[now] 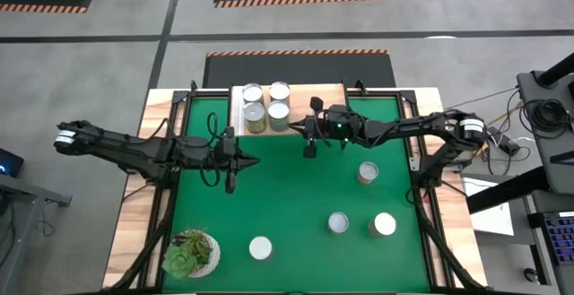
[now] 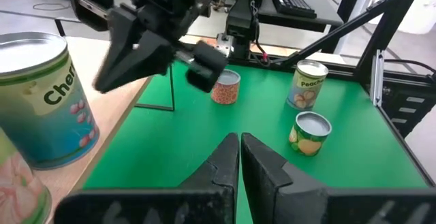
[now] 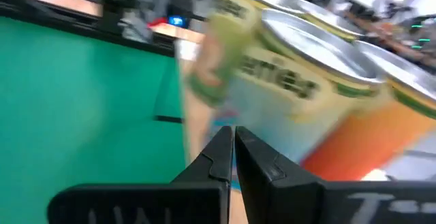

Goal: Pick and place cans onto a shelf
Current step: Put the canned pineapple on the shelf

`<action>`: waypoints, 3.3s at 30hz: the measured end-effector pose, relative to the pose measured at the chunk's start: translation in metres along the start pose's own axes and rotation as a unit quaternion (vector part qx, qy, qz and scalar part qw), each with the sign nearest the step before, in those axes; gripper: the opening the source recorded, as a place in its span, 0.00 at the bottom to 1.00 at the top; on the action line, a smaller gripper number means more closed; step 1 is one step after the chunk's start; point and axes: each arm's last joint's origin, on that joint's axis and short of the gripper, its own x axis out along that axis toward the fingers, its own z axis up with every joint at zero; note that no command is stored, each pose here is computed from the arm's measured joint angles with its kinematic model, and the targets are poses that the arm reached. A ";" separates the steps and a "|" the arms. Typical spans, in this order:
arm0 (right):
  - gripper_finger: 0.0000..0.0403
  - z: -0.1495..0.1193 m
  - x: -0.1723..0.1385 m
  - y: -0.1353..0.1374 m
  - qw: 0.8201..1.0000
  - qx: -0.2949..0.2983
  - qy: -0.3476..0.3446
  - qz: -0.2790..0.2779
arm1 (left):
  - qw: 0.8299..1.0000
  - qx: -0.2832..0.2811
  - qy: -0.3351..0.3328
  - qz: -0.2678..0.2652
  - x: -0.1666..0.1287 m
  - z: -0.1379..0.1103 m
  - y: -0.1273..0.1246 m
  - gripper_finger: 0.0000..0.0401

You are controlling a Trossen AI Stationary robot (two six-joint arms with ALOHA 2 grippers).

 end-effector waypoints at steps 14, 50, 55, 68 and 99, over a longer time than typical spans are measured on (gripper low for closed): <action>0.02 0.041 -0.050 0.091 0.958 0.075 0.142 0.236 | 0.999 0.010 0.045 0.008 0.004 -0.010 0.001 0.00; 0.02 0.121 0.009 0.236 0.927 -0.064 0.147 0.341 | 0.992 0.109 -0.039 0.046 -0.007 0.006 0.003 0.00; 0.02 0.124 0.015 0.241 0.921 -0.056 0.140 0.359 | 0.991 0.118 -0.047 0.051 -0.009 0.008 0.004 0.00; 0.27 0.107 0.046 0.271 0.910 -0.095 0.146 0.377 | 0.991 0.117 -0.032 0.052 -0.013 0.008 0.005 0.00; 0.02 0.094 0.082 0.268 0.874 -0.148 0.157 0.435 | 0.992 0.112 -0.027 0.051 -0.010 0.006 0.005 0.00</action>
